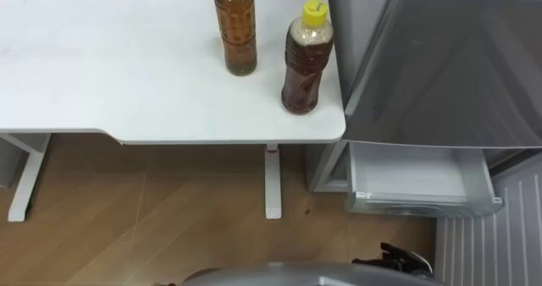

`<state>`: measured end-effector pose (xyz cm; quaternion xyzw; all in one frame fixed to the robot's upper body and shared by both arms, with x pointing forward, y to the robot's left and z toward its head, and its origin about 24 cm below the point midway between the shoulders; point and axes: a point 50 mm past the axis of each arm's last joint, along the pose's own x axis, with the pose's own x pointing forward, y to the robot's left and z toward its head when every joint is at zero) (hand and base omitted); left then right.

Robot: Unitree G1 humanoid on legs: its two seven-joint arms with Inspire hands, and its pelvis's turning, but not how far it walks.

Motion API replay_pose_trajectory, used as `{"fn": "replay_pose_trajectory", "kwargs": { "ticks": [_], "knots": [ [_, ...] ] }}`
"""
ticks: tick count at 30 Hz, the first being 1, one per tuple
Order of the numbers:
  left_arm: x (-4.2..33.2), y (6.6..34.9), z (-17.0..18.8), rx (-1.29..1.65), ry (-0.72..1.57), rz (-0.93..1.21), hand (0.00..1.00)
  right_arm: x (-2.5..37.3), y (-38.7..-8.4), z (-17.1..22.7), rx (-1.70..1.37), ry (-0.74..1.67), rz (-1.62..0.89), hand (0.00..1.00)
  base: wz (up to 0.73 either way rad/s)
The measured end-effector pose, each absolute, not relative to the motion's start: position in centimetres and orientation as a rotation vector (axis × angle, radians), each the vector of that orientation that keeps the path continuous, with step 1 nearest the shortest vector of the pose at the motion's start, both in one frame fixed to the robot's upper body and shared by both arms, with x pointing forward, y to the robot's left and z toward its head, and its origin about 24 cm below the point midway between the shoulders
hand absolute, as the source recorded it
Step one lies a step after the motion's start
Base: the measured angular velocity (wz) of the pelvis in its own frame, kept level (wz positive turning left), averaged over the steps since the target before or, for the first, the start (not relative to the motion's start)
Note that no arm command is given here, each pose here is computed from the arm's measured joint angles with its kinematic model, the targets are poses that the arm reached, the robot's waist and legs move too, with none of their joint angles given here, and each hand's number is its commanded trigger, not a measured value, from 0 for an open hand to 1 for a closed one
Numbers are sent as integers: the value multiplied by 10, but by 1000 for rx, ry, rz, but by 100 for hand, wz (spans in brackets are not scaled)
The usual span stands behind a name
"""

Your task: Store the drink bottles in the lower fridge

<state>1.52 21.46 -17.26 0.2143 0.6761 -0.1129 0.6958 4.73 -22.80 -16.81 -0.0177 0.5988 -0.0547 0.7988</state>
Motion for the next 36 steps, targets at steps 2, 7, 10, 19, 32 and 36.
{"fn": "replay_pose_trajectory", "kwargs": {
  "ticks": [2,7,10,19,32,36],
  "knots": [
    [15,215,-173,478,1509,-252,0,47,-228,-168,-38,1284,-117,0,0],
    [15,214,-173,479,1504,-252,0,49,-228,-168,-38,1281,-110,0,0],
    [15,214,-173,478,1503,-252,0,48,-228,-168,-34,1282,-113,0,0],
    [12,214,-173,469,1507,-238,0,47,-228,-168,-34,1281,-112,0,0],
    [8,229,-170,319,1475,138,0,43,-231,-169,-36,1311,-166,0,1],
    [7,239,-167,223,1441,382,0,42,-232,-169,-50,1318,-189,0,4]
  ]
}}
